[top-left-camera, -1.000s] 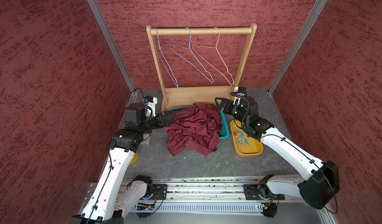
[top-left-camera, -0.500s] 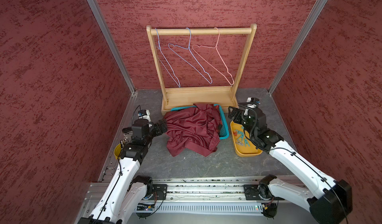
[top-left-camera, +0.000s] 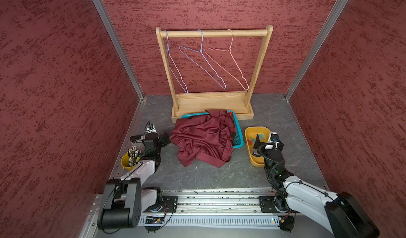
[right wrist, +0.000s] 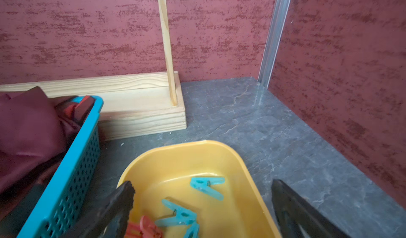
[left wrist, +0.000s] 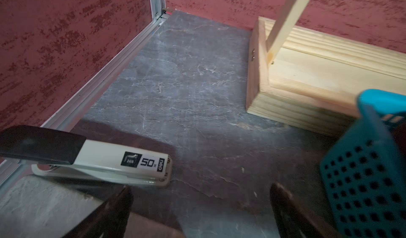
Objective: Remove the clothespins securing long-sleeve shirts to the hanger
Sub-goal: Reset both arms
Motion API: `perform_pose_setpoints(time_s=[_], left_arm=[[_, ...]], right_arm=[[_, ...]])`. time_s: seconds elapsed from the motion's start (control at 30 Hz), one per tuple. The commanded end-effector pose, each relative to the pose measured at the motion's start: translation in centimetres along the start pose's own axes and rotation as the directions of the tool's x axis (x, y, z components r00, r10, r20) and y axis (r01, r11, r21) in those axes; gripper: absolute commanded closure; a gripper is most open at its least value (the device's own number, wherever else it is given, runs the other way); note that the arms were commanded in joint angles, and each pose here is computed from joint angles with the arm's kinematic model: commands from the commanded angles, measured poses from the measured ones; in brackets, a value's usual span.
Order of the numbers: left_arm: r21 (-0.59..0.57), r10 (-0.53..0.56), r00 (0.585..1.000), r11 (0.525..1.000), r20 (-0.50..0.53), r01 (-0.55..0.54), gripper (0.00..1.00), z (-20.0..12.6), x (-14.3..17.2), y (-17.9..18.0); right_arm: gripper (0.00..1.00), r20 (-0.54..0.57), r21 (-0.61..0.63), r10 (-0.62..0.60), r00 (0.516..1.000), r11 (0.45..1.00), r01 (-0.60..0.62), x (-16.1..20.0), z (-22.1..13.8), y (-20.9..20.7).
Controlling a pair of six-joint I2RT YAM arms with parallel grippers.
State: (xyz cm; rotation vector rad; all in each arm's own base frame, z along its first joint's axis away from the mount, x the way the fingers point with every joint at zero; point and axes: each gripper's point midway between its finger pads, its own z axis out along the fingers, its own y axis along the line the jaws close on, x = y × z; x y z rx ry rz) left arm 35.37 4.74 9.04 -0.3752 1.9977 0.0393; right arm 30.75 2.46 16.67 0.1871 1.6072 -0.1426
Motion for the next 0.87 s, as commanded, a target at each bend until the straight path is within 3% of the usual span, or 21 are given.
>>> perform_pose_setpoints(time_s=[0.0,0.1,0.27,0.43,0.57,0.83], left_arm=[[0.091,0.052,0.975,0.993,0.216,-0.073,0.0,0.9,-5.1,-3.0],[0.1,0.059,0.975,0.992,0.212,-0.082,0.0,1.9,-3.2,-3.0],[0.094,0.076,0.975,0.991,0.209,-0.097,0.01,2.2,-3.4,-3.4],[0.091,0.088,0.973,0.99,0.211,-0.109,0.0,2.2,-3.5,-3.6],[0.084,0.1,0.972,0.989,0.212,-0.121,0.0,2.3,-3.4,-3.9],[0.091,0.099,0.972,0.989,0.211,-0.121,0.01,2.3,-3.4,-3.9]], right_arm=[[0.01,0.195,0.093,0.06,0.979,0.992,-0.079,-4.8,0.9,-2.4],[0.01,0.181,0.083,0.051,0.982,0.994,-0.067,-3.7,2.0,-3.4],[0.01,0.172,0.025,-0.006,0.985,1.0,0.001,-2.4,3.6,-3.2],[0.01,0.18,0.051,0.058,0.982,0.996,-0.068,-0.7,4.3,-5.3],[0.01,0.095,-0.112,0.005,0.995,0.994,0.006,0.4,6.1,-2.5],[0.01,0.049,-0.047,0.058,0.997,0.997,-0.056,0.8,7.5,-4.2]])
